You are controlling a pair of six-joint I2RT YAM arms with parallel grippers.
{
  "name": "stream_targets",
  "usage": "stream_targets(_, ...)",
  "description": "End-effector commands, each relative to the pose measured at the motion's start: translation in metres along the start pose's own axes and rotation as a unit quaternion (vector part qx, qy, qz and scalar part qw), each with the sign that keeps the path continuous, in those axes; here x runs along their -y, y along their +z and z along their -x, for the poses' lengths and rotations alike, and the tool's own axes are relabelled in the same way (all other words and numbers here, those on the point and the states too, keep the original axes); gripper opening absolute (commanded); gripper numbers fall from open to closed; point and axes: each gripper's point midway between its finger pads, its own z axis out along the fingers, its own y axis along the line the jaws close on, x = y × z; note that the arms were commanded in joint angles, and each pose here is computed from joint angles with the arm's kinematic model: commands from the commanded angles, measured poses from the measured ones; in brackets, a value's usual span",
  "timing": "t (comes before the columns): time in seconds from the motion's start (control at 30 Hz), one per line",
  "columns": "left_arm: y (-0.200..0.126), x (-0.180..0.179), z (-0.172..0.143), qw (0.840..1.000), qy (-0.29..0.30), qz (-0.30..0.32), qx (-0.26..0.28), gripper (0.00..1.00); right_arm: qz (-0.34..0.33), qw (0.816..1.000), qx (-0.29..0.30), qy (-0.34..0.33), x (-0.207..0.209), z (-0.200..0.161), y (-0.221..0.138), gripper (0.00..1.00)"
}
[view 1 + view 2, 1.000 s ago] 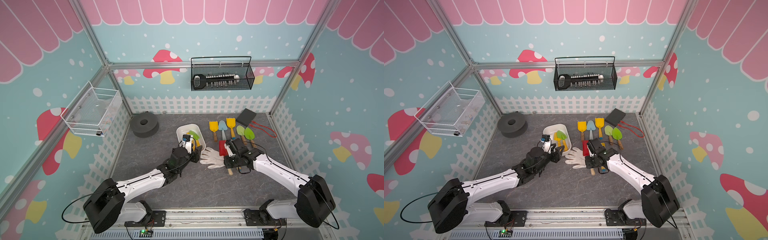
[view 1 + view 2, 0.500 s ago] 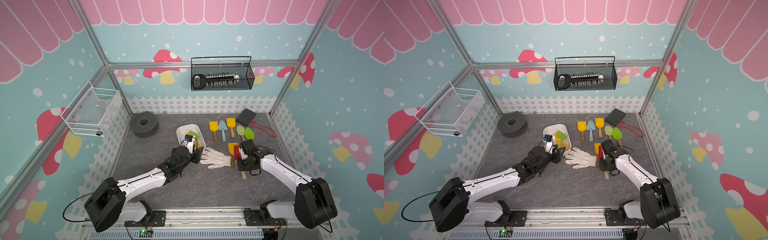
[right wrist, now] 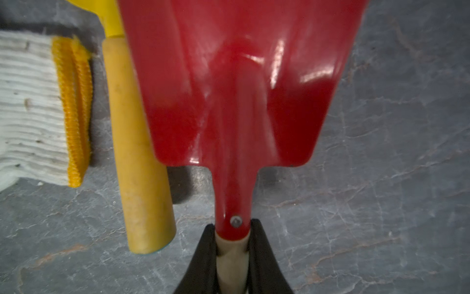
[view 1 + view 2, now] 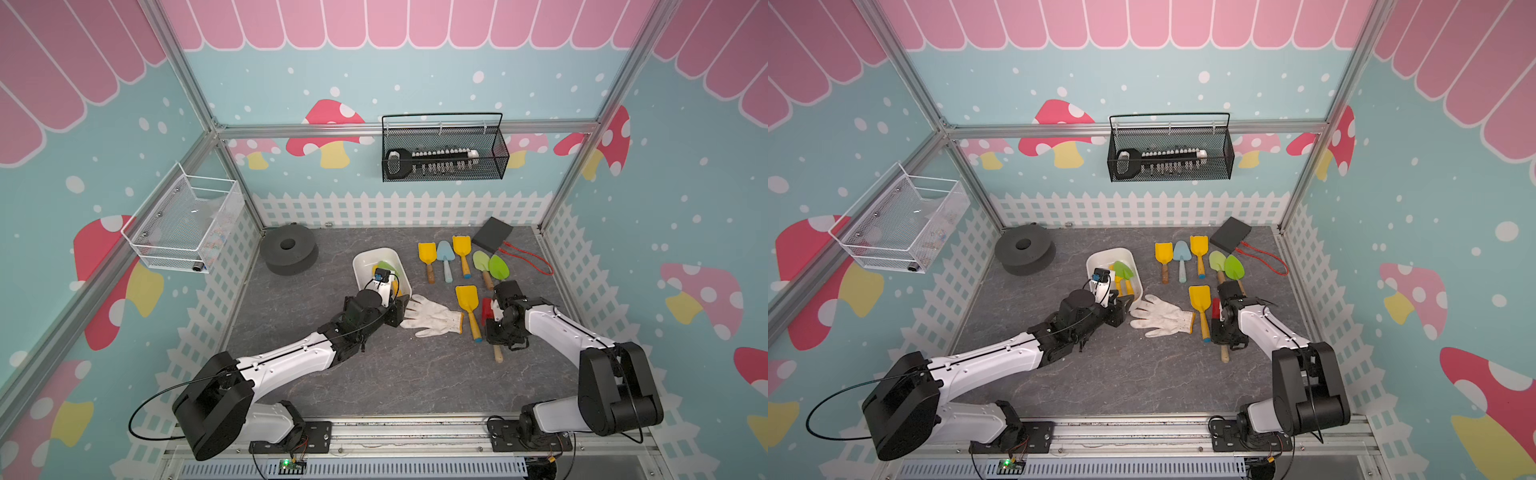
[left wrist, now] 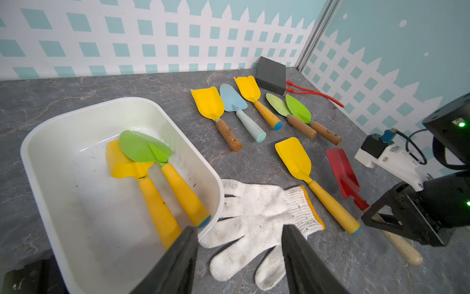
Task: Take the shovel out of the storage box
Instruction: Place the shovel at the center of the board.
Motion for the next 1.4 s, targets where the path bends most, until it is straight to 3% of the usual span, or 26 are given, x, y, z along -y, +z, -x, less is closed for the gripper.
stream_targets(0.0,0.001,0.005,0.004,1.0,0.008,-0.006,-0.002,0.56,0.018,1.0,-0.001,0.0,-0.003,0.004,0.003,0.11)
stream_targets(0.4,-0.003,0.005,0.007,1.0,0.007,-0.008,0.003,0.57,0.033,0.999,-0.014,0.017,-0.001,0.02,0.013,0.12)
stream_targets(0.63,-0.002,0.005,0.006,1.0,0.007,-0.007,0.001,0.57,0.036,0.999,-0.024,0.02,-0.001,0.024,0.018,0.24)
stream_targets(0.9,-0.004,0.005,0.007,1.0,0.007,-0.007,0.003,0.57,0.031,0.999,-0.022,0.021,0.001,0.025,0.017,0.3)
stream_targets(1.17,0.0,0.003,0.004,1.0,0.009,0.0,-0.003,0.57,0.028,0.998,0.048,0.018,0.004,0.028,-0.023,0.46)
stream_targets(1.37,0.004,-0.004,0.002,1.0,0.011,0.025,-0.01,0.57,0.062,0.99,0.124,-0.023,-0.014,0.04,-0.063,0.45)
